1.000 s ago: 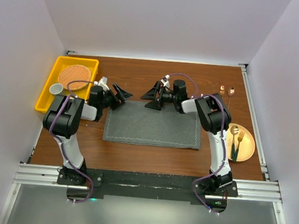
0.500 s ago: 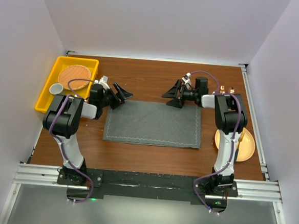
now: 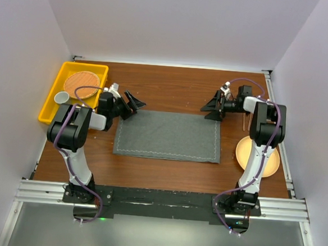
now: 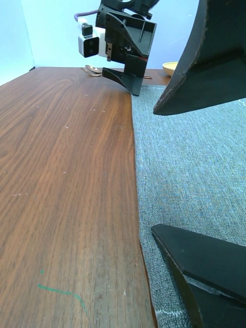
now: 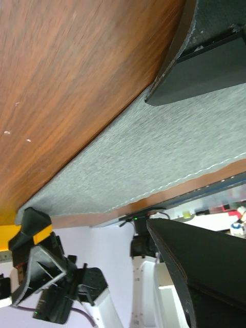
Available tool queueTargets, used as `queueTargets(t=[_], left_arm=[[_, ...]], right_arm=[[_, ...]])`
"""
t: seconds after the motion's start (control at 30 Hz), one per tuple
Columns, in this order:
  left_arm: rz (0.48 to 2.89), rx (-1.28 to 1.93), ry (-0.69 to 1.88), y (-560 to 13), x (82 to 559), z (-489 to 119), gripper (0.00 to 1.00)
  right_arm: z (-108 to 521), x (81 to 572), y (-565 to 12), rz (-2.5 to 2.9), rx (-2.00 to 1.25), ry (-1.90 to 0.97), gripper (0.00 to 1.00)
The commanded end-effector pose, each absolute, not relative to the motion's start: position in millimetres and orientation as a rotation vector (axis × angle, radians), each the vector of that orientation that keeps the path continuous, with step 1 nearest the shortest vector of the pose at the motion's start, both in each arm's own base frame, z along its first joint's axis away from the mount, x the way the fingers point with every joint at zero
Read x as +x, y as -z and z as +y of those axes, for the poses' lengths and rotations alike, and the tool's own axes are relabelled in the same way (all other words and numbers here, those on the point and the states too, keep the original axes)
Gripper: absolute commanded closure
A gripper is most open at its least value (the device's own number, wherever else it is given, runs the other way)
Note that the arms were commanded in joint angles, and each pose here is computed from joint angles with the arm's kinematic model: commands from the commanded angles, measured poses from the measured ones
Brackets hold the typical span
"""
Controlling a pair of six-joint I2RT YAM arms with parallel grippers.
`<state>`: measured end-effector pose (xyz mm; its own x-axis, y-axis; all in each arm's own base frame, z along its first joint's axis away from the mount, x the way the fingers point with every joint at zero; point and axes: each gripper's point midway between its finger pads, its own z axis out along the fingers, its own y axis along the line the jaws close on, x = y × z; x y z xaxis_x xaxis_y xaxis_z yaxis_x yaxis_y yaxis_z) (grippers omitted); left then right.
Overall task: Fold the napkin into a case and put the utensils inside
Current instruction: Smooth out the rectangle-folded napkin at the center of the board.
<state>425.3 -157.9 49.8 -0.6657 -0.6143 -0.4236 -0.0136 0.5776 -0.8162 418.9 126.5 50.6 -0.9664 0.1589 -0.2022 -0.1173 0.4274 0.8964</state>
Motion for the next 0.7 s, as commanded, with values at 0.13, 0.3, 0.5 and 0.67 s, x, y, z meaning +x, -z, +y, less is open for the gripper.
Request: queueTargets(t=[0.13, 0.3, 0.5, 0.67], left_arm=[[2.202, -0.477, 0.905, -13, 423, -135, 0.03], [2.080, -0.208, 0.988, -74, 445, -155, 0.00], [1.976, -0.185, 1.085, -123, 448, -173, 0.00], [2.007, -0.284, 1.069, -100, 446, -169, 0.00]], right_arm=[[100, 405, -10, 2.563, -0.011, -1.382, 0.02], [131, 417, -84, 2.397, -0.236, -1.414, 0.03], [168, 403, -115, 2.368, -0.322, -1.408, 0.04], [169, 399, -89, 2.443, -0.306, -1.375, 0.05]])
